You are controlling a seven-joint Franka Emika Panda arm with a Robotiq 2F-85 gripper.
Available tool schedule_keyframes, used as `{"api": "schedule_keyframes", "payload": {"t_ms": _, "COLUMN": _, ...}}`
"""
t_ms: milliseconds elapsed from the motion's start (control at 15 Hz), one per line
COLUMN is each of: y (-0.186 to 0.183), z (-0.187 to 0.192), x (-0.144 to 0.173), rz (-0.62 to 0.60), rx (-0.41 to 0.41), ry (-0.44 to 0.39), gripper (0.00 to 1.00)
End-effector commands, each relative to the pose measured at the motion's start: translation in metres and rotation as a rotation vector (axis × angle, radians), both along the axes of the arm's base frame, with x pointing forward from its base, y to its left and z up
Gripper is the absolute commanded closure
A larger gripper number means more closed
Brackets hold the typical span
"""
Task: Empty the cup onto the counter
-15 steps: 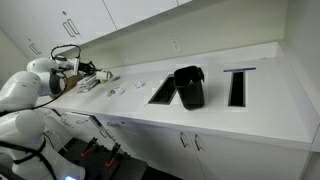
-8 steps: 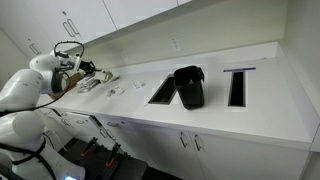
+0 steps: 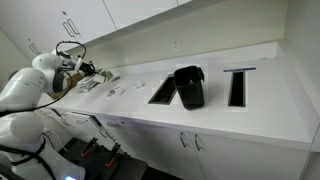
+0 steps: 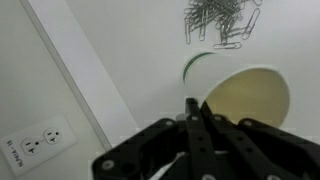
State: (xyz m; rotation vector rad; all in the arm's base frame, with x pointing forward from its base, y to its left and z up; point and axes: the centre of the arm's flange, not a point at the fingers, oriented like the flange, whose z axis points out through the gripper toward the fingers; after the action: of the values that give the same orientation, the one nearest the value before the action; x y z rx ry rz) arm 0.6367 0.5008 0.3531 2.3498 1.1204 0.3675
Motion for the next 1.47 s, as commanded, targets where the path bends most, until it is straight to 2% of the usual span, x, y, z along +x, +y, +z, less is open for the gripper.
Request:
{"api": "schedule_keyframes", "payload": {"t_ms": 0, "y": -0.002, "z": -0.003, "x": -0.001, "rz": -0.003, "rx": -0.014, "ry": 0.010, "gripper": 0.96}}
{"api": "schedule_keyframes", "payload": {"t_ms": 267, "y": -0.005, "z": -0.005, "x": -0.004, "rz": -0.004, "rx": -0.045, "ry": 0.027, "gripper": 0.96}}
{"api": "schedule_keyframes", "payload": {"t_ms": 333, "y": -0.005, "z": -0.005, "x": -0.004, "rz": -0.003, "rx": -0.047, "ry": 0.028, "gripper": 0.99}}
{"api": "schedule_keyframes", "payload": {"t_ms": 667, "y": -0.008, "z": 0.004, "x": -0.005, "rz": 0.034, "rx": 0.079, "ry": 0.060, "gripper": 0.99}}
{"api": "schedule_keyframes", "payload": {"t_ms": 1000, "y": -0.016, "z": 0.012, "x": -0.011, "rz": 0.055, "rx": 0.219, "ry": 0.162, "gripper": 0.99}}
{"api": "schedule_keyframes", "payload": {"t_ms": 1400, "y": -0.034, "z": 0.019, "x": -0.020, "rz": 0.049, "rx": 0.278, "ry": 0.189, "gripper": 0.99}}
